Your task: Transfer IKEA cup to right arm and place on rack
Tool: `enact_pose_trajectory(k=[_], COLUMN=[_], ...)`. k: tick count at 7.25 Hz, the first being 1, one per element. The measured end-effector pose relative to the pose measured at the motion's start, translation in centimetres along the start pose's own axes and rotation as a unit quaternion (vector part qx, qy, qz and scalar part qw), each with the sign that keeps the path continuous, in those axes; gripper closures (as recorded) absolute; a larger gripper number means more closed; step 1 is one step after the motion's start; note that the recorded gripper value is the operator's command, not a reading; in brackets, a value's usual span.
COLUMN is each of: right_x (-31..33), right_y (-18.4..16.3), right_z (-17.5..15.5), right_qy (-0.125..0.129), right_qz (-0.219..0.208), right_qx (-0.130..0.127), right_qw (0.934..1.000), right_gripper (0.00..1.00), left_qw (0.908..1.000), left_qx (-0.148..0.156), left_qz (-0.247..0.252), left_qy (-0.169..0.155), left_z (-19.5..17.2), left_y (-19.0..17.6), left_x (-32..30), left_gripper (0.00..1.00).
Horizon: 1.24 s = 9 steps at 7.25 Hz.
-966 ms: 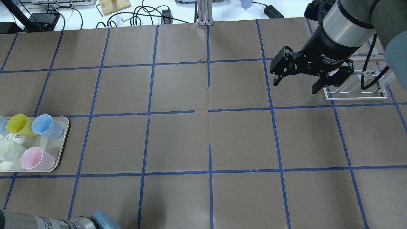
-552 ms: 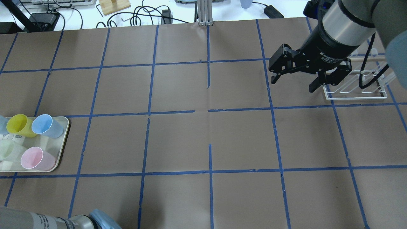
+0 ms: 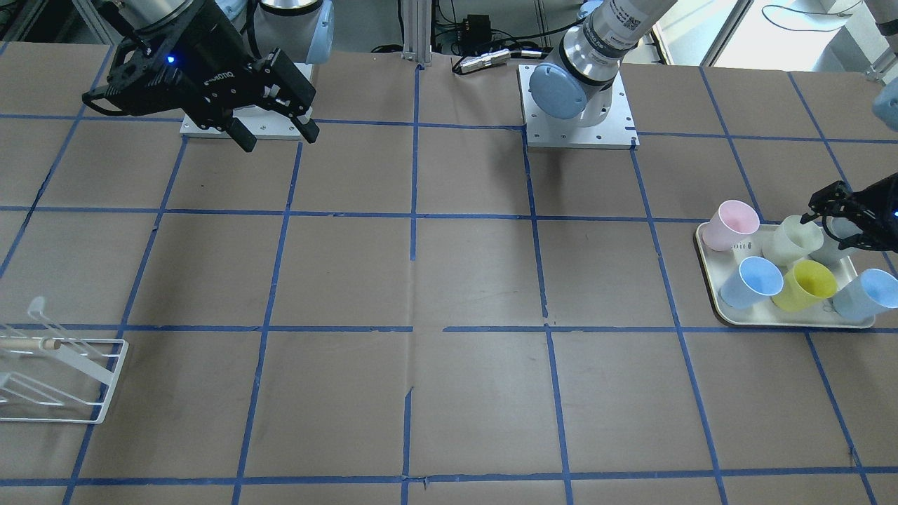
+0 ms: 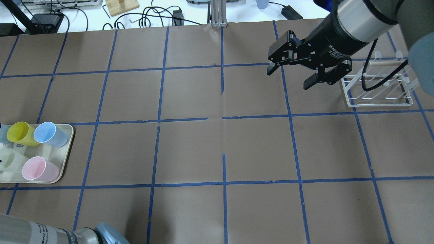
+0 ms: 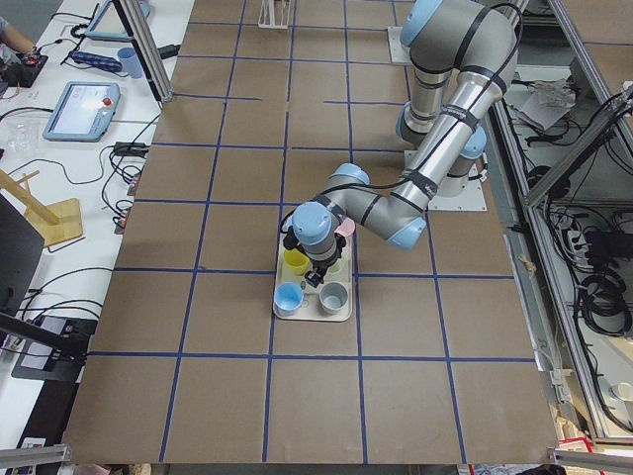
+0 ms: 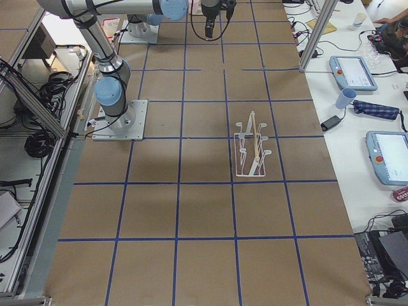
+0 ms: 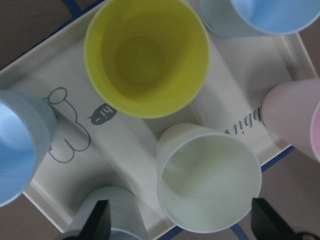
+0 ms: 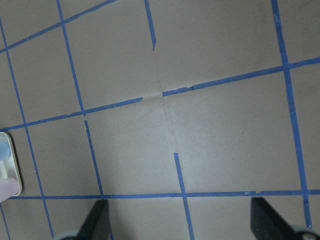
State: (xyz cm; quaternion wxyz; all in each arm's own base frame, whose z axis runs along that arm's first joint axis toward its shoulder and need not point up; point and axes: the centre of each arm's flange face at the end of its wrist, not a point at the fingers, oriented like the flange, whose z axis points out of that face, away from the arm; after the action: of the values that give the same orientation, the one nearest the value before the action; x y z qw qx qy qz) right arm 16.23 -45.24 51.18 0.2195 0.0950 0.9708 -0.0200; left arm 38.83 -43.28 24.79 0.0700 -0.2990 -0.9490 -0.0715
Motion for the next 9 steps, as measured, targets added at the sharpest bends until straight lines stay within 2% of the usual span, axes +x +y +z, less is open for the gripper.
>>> enact_pose_trajectory(k=[1,2,4,5,7,8,9], right_x=[-0.6,-1.2,-1.7,-1.6,-1.0,-1.4,-1.5], right_y=[-0.2,-0.5,-1.2,-1.8,-2.5,-2.5,-2.3], right_z=[0.3,0.7,0.5,0.2,-0.4,-0.3,0.4], right_qy=[-0.039,-0.078,-0.131,-0.163,-0.201,-0.242,-0.286], right_qz=[0.0,0.004,0.005,0.014,0.041,0.048,0.053], right_qx=[-0.01,-0.02,-0.019,-0.019,-0.024,-0.035,-0.05], right_qw=[0.9992,0.9967,0.9911,0.9863,0.9784,0.9685,0.9555], right_gripper=[0.0,0.0,0.0,0.0,0.0,0.0,0.0], left_qw=[1.0,1.0,0.9999,0.9999,0.9998,0.9998,0.9998], left_qx=[-0.001,-0.001,-0.001,-0.001,0.0,0.001,0.001], left_qz=[-0.001,-0.002,-0.003,-0.005,-0.008,-0.008,-0.009], left_qy=[0.004,0.006,0.009,0.012,0.016,0.018,0.018], left_z=[0.4,0.7,1.2,1.5,1.9,2.1,2.1], left_y=[0.0,0.0,0.0,-0.1,-0.2,-0.3,-0.3], left_x=[-0.2,-0.3,-0.7,-0.7,-0.8,-0.8,-0.8], left_gripper=[0.19,0.3,0.55,0.59,0.83,0.95,1.0])
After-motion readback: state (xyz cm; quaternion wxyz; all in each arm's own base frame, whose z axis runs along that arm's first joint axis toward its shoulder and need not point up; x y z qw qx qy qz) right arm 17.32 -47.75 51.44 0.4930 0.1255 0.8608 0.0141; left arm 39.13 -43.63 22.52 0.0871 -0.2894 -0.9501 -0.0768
